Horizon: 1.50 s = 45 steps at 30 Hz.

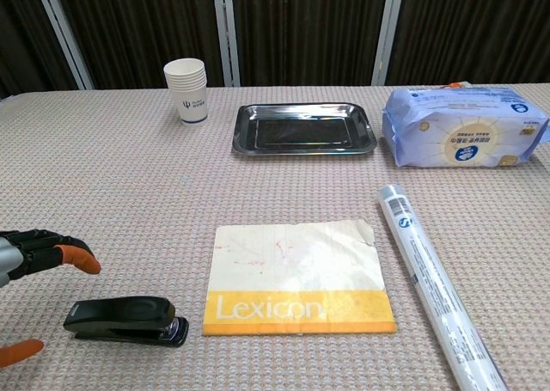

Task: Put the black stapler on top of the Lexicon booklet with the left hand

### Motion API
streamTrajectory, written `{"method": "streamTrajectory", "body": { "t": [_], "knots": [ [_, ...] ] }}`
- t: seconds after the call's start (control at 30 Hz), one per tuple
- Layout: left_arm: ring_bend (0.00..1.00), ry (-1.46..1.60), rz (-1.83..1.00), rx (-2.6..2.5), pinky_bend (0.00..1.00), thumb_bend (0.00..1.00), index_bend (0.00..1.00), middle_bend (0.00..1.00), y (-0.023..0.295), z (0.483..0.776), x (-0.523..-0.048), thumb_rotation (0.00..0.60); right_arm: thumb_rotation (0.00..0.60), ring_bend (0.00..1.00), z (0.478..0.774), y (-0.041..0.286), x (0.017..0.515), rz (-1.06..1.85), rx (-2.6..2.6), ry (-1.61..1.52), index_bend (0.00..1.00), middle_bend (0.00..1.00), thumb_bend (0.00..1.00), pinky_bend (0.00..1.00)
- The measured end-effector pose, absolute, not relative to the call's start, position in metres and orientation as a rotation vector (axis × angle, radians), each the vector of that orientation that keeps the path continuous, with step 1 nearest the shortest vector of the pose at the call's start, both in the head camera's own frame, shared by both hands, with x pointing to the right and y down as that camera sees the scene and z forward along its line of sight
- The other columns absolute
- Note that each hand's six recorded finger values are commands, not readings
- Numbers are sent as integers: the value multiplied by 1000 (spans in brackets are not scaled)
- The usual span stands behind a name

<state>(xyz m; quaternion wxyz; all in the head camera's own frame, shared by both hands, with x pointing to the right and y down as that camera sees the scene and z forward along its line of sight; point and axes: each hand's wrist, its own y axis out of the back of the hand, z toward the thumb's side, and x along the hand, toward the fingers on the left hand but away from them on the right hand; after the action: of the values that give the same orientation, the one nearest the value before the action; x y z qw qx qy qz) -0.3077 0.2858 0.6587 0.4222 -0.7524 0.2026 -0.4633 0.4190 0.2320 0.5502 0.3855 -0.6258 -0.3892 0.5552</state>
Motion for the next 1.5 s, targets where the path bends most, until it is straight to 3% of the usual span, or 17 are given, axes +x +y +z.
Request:
{"method": "streamTrajectory", "body": {
  "t": [0.43,0.83,1.17,1.5],
  "knots": [
    [226,491,-1055,-1903,354,262,325,256,291,672,-276,600,600,0,546,236,417,1396,-1631,-982,0,0,171,0],
    [324,483,-1049,-1877,444,381,465,382,288,680,-264,600,600,0,544,239,415,1387,-1642,-971,0,0,171,0],
    [409,555,-1035,-1814,514,413,568,468,277,688,-258,600,600,0,543,240,414,1382,-1653,-968,0,0,172,0],
    [425,699,-954,-1842,526,411,585,485,264,663,-257,600,600,0,545,241,414,1389,-1657,-965,0,0,173,0]
  ]
}}
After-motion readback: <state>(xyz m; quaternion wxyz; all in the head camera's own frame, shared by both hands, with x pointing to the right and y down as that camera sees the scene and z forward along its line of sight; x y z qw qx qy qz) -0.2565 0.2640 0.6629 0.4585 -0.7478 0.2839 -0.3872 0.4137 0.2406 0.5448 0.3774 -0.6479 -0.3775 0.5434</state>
